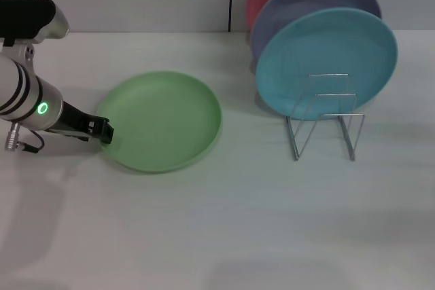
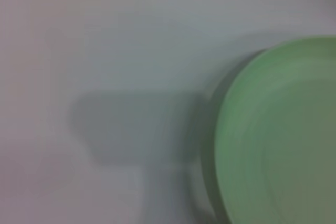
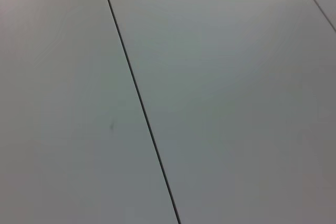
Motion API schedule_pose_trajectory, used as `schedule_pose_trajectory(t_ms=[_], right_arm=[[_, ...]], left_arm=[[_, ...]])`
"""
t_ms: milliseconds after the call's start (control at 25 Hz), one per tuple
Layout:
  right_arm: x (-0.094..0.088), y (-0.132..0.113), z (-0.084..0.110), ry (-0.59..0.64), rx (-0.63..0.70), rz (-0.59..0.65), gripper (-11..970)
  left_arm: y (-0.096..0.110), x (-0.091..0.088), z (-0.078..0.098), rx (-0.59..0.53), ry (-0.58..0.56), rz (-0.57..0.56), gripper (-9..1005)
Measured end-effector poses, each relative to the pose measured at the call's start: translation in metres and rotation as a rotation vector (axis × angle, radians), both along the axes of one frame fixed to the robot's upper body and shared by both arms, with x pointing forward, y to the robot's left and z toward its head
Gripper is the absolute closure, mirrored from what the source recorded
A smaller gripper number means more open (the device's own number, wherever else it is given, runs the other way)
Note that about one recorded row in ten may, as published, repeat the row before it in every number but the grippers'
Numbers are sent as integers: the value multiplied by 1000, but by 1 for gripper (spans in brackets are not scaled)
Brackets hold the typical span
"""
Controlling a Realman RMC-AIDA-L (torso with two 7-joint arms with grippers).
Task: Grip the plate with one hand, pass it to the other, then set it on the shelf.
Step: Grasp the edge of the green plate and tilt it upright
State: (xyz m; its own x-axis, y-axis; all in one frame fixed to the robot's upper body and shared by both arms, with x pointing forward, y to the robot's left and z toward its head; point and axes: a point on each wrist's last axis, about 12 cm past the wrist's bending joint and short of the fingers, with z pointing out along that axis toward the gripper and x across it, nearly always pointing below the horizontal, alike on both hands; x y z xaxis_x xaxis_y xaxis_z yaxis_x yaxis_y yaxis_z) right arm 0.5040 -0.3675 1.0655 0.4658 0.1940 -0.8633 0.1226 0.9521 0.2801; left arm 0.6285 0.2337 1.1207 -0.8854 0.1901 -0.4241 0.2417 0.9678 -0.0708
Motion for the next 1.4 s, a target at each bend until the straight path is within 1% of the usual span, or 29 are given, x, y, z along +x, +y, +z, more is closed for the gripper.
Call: schedule_pose_trajectory(t_ms=[40,680,1000,1240,1400], right_arm=[[0,0,0,0,0,0,255],[0,2,0,-2,-4,12,256],[-1,3,-1,-2,-2,12,256],[-1,3,0,-4,0,12,256],[-2,3,-1,-3,1,12,256]], left_arm=[[0,0,0,1,1,-3,588],[0,0,0,12,1,-20,592],[1,-1,-1,24,6,-25,746],[0,-1,-1,35,6,-41,744],[0,-1,-1,38,5,-45,773]])
